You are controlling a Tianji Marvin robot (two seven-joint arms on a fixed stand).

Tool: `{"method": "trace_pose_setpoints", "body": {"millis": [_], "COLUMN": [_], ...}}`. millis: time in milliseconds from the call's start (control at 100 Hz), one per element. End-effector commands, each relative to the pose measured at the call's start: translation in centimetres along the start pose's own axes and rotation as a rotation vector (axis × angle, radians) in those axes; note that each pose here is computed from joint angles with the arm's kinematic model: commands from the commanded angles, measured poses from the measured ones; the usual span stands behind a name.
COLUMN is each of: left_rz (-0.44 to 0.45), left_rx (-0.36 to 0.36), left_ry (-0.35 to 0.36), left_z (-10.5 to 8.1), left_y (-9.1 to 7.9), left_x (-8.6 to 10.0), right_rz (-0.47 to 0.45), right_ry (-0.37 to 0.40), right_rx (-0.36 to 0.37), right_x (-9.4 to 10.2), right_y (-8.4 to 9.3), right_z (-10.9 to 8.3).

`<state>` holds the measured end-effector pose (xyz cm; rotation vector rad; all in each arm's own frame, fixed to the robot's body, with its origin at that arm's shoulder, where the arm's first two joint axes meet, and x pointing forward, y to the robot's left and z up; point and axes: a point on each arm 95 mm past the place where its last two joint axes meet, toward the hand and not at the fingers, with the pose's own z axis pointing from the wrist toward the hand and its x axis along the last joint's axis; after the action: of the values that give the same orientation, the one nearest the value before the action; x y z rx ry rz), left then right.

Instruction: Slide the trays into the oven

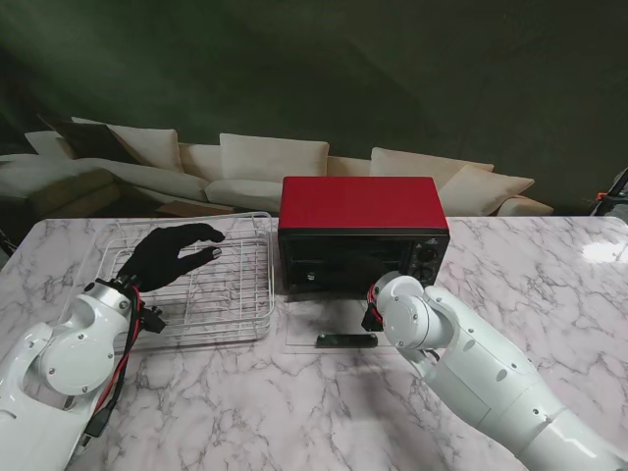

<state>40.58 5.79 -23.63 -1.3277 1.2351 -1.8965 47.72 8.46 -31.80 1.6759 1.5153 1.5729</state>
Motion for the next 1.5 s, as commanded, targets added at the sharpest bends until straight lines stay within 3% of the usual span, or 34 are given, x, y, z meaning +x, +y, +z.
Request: {"method": "trace_pose_setpoints", "body": {"millis": [0,410,750,1020,1150,1330,1490], "left_rz": [-0.003,-0.001,0.003,0.008,0.005,0.009,0.006], "left_rx": [-0.02,-0.022,-0.018,-0.015,-0.006,-0.014,-0.02], "left_ry": [0.0,0.0,0.003,0.002,0.003,0.007,0.006], "left_z": [0.1,0.1,0.1,0.1,0.1,0.2,0.3], "left_y": [0.3,0.3,0.2,0.1,0.0,0.0,0.3], "left_x": [0.0,0.0,0.0,0.0,0.2,0.3,0.3], "right_rz": [0.007,0.006,-0.009,0.001,-0.071,-0.176,-0.276], "right_ry": [-0.013,-0.022,0.067,0.156,0.163,0.103,0.003], "right_rx": [-0.008,-0.001,0.015,-0.033,-0.063,-0.042,-0.058], "right_x": [-0.4,-0.8,0.2,1.3,1.0,-0.5,-2.8], "right_y": [0.4,0.5,-0.3,0.8,1.7,2.7,3.1], "right_z": [0.3,0.8,-2.3,-7.2,-10.1,-14.2,-16.5]}}
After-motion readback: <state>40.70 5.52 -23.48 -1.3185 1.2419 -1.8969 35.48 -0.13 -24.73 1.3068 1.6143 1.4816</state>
